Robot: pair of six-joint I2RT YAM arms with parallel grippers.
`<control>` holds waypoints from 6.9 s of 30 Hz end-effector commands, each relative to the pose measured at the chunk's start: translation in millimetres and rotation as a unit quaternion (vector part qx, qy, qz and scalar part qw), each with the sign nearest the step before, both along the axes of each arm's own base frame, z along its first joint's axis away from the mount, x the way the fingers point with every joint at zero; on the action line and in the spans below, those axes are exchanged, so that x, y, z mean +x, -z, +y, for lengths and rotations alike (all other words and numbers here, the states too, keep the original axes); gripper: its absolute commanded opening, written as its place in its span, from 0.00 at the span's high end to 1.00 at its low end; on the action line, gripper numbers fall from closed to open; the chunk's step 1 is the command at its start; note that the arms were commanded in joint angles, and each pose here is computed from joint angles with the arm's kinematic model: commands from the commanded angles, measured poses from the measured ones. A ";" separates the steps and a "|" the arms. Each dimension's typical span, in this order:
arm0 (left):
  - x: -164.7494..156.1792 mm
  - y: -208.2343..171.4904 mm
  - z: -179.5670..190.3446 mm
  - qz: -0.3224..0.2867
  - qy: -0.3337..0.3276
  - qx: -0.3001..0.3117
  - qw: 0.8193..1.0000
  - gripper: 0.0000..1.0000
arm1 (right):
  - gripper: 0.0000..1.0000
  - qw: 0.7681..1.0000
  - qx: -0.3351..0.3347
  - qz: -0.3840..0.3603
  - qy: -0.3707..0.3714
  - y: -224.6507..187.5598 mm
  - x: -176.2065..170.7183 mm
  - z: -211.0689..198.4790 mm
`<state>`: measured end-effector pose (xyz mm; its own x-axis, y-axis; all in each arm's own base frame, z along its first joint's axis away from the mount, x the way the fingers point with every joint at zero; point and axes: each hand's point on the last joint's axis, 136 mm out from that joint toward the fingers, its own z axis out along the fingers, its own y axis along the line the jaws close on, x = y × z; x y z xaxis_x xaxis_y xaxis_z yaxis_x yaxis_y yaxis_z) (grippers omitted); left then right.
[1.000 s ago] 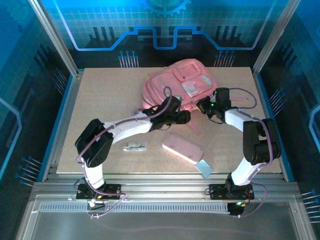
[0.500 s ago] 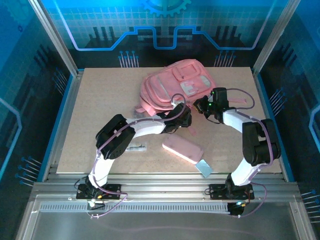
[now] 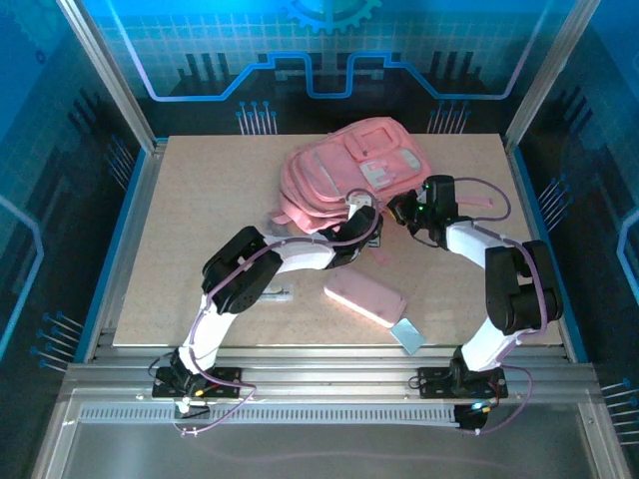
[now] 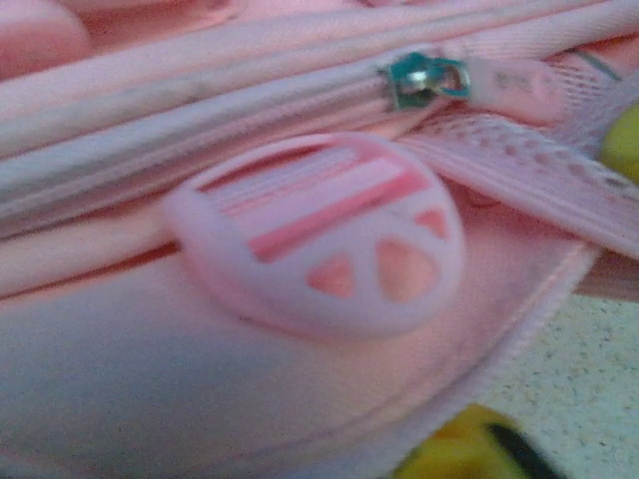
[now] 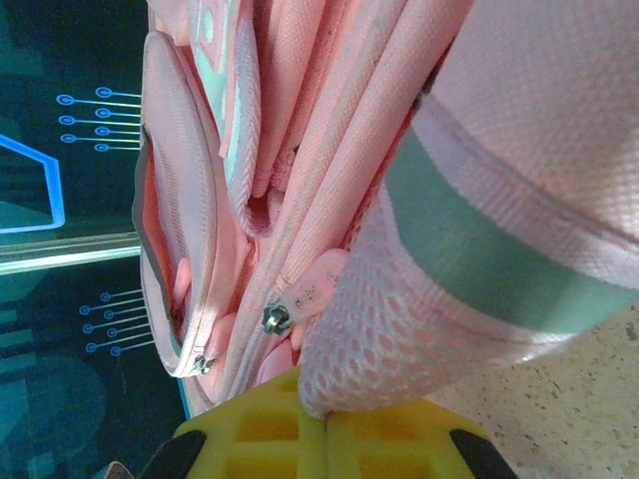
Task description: Pack books, pencil case, and school supplies into a backpack
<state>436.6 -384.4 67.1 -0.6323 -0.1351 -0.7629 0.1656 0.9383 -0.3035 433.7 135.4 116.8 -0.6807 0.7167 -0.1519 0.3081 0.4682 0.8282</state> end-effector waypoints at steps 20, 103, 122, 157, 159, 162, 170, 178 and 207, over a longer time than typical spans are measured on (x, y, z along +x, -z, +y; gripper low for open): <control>-67.6 11.8 124.7 0.160 0.011 0.020 0.987 1.00 | 1.00 0.996 -0.056 -0.062 0.018 -19.2 25.1 -53.8; -97.2 -78.3 121.8 0.248 0.151 -0.066 0.955 1.00 | 1.00 0.992 -0.110 -0.052 -0.043 -35.5 32.3 -88.2; -73.6 -110.5 -25.4 0.189 0.257 -0.119 0.940 1.00 | 0.13 0.998 -0.013 -0.010 -0.067 -62.9 -70.4 -42.9; -35.8 -33.7 229.3 0.250 -0.023 0.019 0.968 1.00 | 1.00 0.995 -0.072 -0.002 -0.063 -21.4 -62.1 -12.8; -19.8 -29.6 250.4 0.242 -0.051 0.036 0.968 1.00 | 1.00 0.994 -0.087 -0.006 -0.066 -24.3 -64.7 -15.4; 3.8 -27.2 279.2 0.235 -0.084 0.045 0.967 1.00 | 1.00 0.992 -0.102 -0.014 -0.073 -32.1 -68.4 -17.6; 30.8 -45.2 288.2 0.204 -0.028 0.055 0.977 1.00 | 1.00 0.988 -0.128 -0.016 -0.089 -35.0 -72.6 -21.1; 44.0 -66.7 274.0 0.157 0.045 -0.044 0.986 1.00 | 1.00 0.982 -0.142 -0.036 -0.118 -53.0 -68.9 -21.5; -64.9 -89.1 36.1 0.159 0.192 -0.141 0.958 1.00 | 0.47 0.995 -0.026 0.028 -0.093 -22.2 -76.7 31.3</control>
<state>379.2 -314.8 127.5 -0.9008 -0.0359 -0.4328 0.2405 0.7885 -0.5660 349.9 139.4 130.5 -0.7848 0.6000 -0.1550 0.3200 0.6066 0.7277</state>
